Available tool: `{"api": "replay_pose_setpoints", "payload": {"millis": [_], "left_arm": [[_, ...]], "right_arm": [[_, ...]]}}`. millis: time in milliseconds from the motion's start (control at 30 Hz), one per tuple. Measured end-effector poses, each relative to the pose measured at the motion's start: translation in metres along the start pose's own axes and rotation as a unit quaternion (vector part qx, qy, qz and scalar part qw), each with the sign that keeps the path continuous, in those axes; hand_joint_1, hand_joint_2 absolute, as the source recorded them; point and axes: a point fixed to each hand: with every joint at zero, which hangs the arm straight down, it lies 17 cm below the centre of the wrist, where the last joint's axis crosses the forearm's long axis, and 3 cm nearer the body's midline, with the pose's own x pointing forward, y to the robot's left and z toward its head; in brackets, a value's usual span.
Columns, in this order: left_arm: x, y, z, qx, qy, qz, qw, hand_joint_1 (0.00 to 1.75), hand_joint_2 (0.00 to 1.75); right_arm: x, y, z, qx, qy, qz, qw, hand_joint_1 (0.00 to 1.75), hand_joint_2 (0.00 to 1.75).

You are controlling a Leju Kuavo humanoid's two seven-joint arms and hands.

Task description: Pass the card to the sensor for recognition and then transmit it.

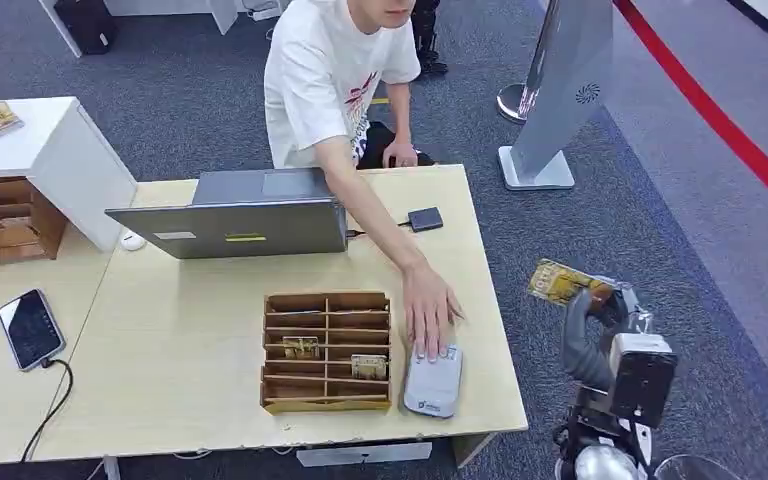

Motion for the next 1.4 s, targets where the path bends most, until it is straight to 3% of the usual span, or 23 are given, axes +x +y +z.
{"api": "replay_pose_setpoints", "payload": {"millis": [200,467,967,1400], "left_arm": [[0.001,0.000,0.000,0.000,-0.004,0.001,1.000,0.00,0.00],[0.002,-0.003,0.001,-0.002,-0.003,0.005,1.000,0.00,0.00],[0.004,-0.003,0.001,-0.004,-0.010,-0.004,1.000,0.00,0.00],[0.004,-0.003,0.001,-0.004,-0.010,-0.004,1.000,0.00,0.00]], "right_arm": [[0.040,-0.003,-0.002,-0.011,-0.043,-0.028,0.999,1.75,1.75],[0.059,0.003,-0.001,-0.004,-0.058,-0.053,0.997,1.75,1.75],[0.088,0.067,0.004,0.110,-0.090,-0.091,0.986,1.75,1.75],[0.092,0.080,0.005,0.131,-0.099,-0.092,0.982,1.75,1.75]]}}
